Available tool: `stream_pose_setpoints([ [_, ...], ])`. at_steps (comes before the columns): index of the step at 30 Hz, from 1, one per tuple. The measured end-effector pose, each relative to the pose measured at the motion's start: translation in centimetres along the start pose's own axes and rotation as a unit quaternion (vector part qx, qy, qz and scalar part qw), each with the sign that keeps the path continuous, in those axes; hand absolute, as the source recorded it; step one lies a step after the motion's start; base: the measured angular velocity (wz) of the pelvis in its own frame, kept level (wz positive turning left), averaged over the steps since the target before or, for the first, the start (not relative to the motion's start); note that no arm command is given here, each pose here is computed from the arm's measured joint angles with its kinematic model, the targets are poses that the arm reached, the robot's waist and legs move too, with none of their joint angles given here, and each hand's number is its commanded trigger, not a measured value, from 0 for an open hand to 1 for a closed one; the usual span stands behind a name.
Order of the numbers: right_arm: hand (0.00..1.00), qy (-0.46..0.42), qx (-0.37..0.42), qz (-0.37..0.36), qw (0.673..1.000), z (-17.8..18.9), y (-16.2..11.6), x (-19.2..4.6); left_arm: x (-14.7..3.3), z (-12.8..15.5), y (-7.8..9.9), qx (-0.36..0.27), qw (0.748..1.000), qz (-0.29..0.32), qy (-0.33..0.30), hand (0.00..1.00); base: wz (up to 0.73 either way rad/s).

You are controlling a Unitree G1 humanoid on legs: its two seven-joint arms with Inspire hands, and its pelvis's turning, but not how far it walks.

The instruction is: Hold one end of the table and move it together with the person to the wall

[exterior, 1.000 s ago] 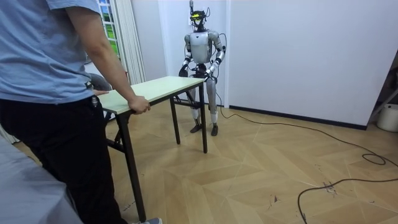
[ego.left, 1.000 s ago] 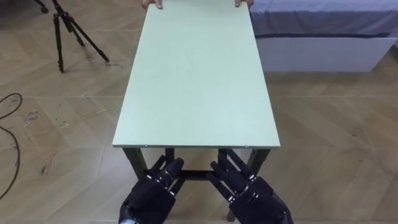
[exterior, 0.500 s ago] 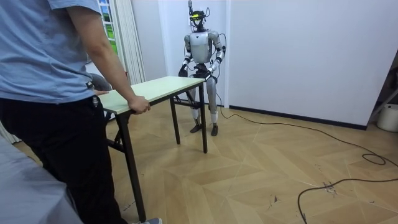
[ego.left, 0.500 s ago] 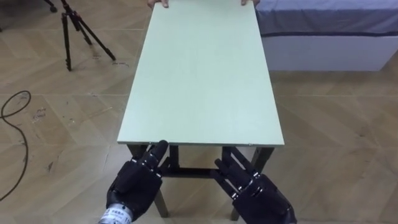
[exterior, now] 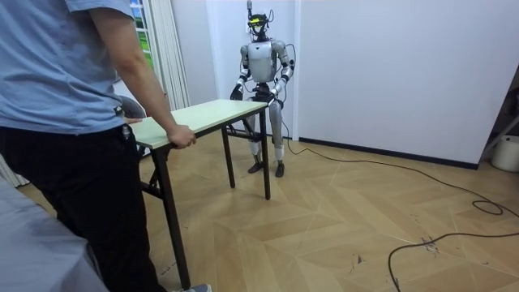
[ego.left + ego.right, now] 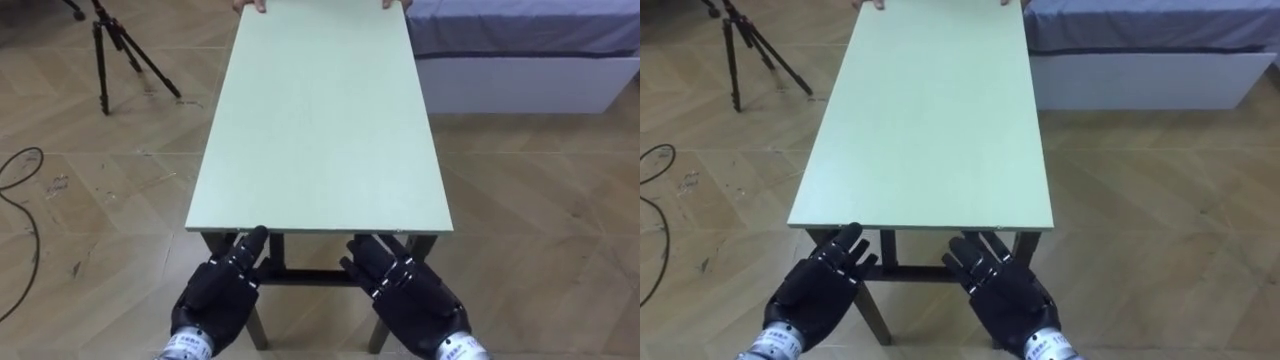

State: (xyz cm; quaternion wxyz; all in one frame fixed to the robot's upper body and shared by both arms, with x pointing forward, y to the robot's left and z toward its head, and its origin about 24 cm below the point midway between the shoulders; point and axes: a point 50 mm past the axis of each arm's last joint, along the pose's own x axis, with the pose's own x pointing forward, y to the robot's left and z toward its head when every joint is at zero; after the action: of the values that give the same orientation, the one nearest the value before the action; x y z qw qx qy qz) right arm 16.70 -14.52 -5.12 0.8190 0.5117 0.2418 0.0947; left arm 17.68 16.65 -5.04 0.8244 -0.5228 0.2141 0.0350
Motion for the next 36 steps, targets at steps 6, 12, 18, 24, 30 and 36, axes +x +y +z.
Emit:
stream_pose_setpoints([
  [6, 0.0, -0.007, 0.024, -0.01, 1.0, 0.0, 0.1, 0.3, 0.6, 0.5, -0.5, -0.009, 1.0, 0.005, -0.004, 0.0, -0.02],
  [12, 0.0, -0.014, 0.043, -0.018, 0.999, 0.2, 0.1, 0.9, 0.7, 0.4, -0.4, -0.011, 1.0, 0.029, 0.002, 0.0, 0.0],
  [18, 0.0, -0.023, 0.051, -0.029, 0.998, 0.6, -0.4, 1.4, 0.8, 0.5, -0.4, -0.019, 0.999, 0.043, 0.003, 0.0, 0.0],
  [24, 0.0, -0.024, 0.055, -0.03, 0.998, 0.6, -0.5, 1.4, 0.8, 0.5, -0.4, -0.019, 0.999, 0.046, 0.005, 0.0, 0.0],
  [30, 0.0, -0.036, 0.073, -0.038, 0.996, 1.1, -0.9, 1.5, 1.0, 0.5, -0.5, -0.024, 0.998, 0.05, 0.007, 0.0, 0.0],
  [36, 0.0, -0.054, 0.123, -0.045, 0.99, 1.0, -0.8, 1.8, 1.3, 0.2, -0.8, -0.029, 0.998, 0.047, 0.011, 0.0, 0.0],
])
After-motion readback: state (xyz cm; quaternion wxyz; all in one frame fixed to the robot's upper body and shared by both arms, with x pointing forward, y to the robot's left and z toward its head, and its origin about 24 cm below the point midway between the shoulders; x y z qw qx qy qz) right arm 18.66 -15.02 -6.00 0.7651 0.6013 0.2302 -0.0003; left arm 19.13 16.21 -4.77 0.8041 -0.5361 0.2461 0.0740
